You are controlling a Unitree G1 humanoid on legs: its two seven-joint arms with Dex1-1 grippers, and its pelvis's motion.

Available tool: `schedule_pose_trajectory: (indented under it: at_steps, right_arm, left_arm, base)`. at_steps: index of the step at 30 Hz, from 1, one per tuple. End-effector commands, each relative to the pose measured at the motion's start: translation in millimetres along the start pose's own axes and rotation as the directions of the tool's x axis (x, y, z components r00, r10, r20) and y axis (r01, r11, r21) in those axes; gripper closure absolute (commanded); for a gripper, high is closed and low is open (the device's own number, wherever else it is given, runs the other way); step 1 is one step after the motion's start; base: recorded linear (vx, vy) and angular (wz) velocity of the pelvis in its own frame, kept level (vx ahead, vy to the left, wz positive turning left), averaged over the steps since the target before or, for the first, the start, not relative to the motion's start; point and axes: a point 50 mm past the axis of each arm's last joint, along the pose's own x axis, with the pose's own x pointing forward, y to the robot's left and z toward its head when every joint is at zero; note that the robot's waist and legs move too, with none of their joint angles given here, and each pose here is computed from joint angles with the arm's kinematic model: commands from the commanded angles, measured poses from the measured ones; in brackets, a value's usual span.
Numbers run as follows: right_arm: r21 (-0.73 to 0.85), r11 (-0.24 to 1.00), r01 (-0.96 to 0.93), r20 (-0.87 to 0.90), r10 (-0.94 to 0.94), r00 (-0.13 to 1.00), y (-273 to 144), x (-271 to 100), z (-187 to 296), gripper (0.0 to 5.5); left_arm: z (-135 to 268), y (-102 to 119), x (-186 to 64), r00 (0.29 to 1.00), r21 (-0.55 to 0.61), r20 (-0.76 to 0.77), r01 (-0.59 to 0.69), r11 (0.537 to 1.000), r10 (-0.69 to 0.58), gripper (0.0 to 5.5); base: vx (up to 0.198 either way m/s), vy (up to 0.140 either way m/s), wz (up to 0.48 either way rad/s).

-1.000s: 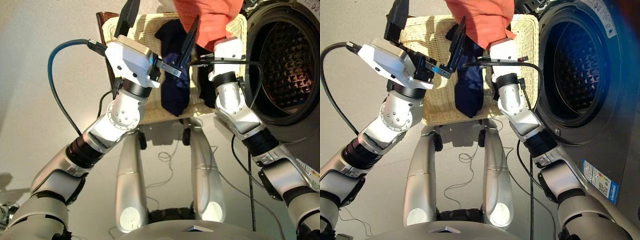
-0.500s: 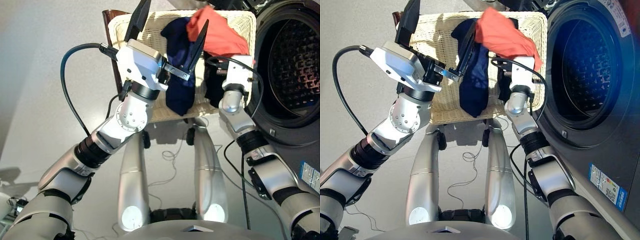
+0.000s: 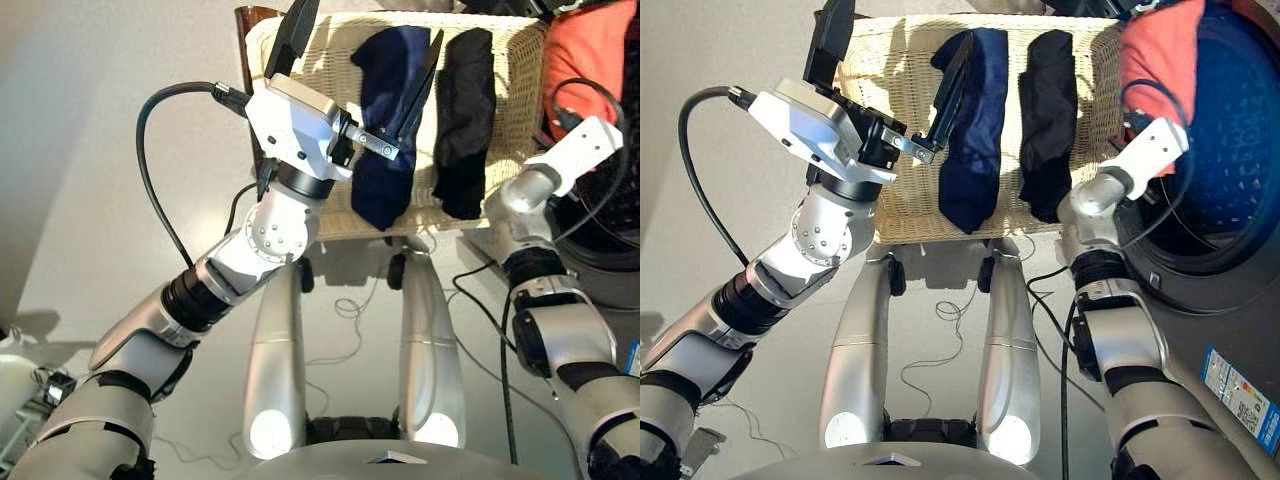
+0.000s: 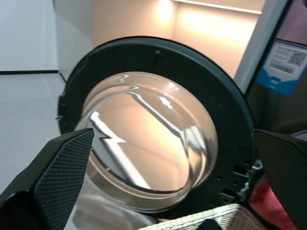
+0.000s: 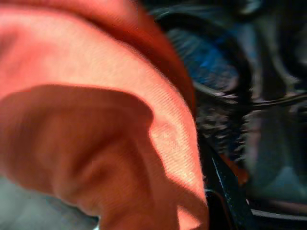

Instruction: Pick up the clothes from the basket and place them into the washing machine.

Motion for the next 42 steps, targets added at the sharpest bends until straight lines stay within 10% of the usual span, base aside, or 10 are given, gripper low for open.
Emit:
schedule_pose_trajectory:
  at_steps: [1,20,21,22,23,32,42]
  right_arm:
    - [0.164,0.968,0.189,0.106,-0.208,0.972,-36,39,43,5.5]
    - [0.292,0.906,0.306,-0.101,-0.289,0.952,-74,77,52,5.5]
    - [0.314,0.904,0.29,-0.092,-0.275,0.957,-71,77,56,5.26]
    - [0.332,0.899,0.286,-0.093,-0.271,0.958,-70,78,58,0.63]
    - [0.333,0.896,0.294,-0.095,-0.278,0.956,-70,79,60,0.0]
    - [0.389,0.918,0.07,-0.017,-0.069,0.997,-28,57,62,0.0]
    - [0.383,0.792,-0.475,0.241,0.411,0.879,38,-64,57,0.0]
  left_arm:
    - [36,-9,5,0.979,-0.06,0.202,0.037,0.997,-0.024,0.0]
    - [32,1,-2,0.992,-0.11,0.128,0.013,0.994,0.001,0.0]
    - [31,2,-3,0.993,-0.114,0.12,0.008,0.993,0.006,0.0]
    - [31,2,-4,0.993,-0.113,0.116,0.005,0.994,0.008,0.0]
    - [30,2,-4,0.994,-0.11,0.11,0.005,0.994,0.007,0.0]
    - [29,5,-5,0.995,-0.122,0.097,-0.016,0.992,0.028,0.0]
    - [20,7,-6,0.995,-0.093,0.061,-0.067,0.993,0.073,0.0]
  base:
    - [0.0,0.0,0.0]
    - [0.0,0.0,0.0]
    - [0.0,0.0,0.0]
    - [0.0,0.0,0.0]
    - [0.0,0.0,0.0]
    - [0.0,0.0,0.0]
    - [0.0,0.0,0.0]
